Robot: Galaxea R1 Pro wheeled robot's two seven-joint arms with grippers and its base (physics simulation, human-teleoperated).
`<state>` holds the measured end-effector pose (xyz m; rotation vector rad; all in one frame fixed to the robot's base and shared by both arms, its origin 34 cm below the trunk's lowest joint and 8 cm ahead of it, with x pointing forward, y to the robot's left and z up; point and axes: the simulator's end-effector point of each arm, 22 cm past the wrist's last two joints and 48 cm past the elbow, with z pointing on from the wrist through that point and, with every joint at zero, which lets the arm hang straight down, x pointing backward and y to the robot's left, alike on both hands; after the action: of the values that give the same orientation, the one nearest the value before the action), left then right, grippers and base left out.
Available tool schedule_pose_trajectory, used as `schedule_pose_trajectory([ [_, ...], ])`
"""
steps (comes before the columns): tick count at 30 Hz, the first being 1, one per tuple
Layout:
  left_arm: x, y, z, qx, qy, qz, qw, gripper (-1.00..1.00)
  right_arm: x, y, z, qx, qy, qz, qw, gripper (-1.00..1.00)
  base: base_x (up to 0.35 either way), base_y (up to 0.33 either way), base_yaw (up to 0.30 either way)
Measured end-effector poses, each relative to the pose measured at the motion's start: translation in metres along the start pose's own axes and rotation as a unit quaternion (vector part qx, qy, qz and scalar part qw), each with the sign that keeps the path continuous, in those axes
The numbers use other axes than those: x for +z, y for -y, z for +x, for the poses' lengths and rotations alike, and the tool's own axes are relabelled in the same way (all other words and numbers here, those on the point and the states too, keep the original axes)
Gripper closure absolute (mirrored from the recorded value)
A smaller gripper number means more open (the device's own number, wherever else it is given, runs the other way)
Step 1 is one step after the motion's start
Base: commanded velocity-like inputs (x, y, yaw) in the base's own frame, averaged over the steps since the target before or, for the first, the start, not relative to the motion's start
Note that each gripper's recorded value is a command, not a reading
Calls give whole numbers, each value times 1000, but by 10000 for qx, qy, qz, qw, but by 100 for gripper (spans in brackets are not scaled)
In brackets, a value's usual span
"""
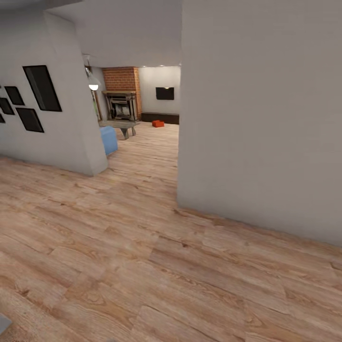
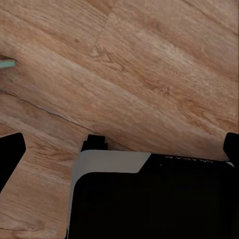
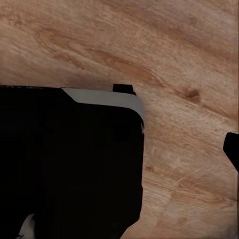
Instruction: Move the two storage containers from the living room to the garage. In the garage, place one container on the floor and stack the other container on top of it (either order is fine).
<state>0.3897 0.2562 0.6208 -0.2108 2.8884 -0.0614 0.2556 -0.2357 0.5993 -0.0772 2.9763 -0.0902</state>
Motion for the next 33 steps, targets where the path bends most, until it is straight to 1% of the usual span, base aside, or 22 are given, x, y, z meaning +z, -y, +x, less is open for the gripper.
schedule_pose_trajectory([
  [2, 0, 0, 0, 0, 0, 0, 10000, -100, 0, 0, 0, -2, -4, -3, 10000, -100, 321, 0, 222],
  [6, 0, 0, 0, 0, -2, 0, 10000, -100, 0, 0, 0, -3, -5, -3, 10000, -100, 321, 0, 53],
  [33, 0, 0, 0, 0, -2, 0, 10000, -100, 0, -1, 0, -2, 1, -9, 10000, -100, 321, 0, 4],
])
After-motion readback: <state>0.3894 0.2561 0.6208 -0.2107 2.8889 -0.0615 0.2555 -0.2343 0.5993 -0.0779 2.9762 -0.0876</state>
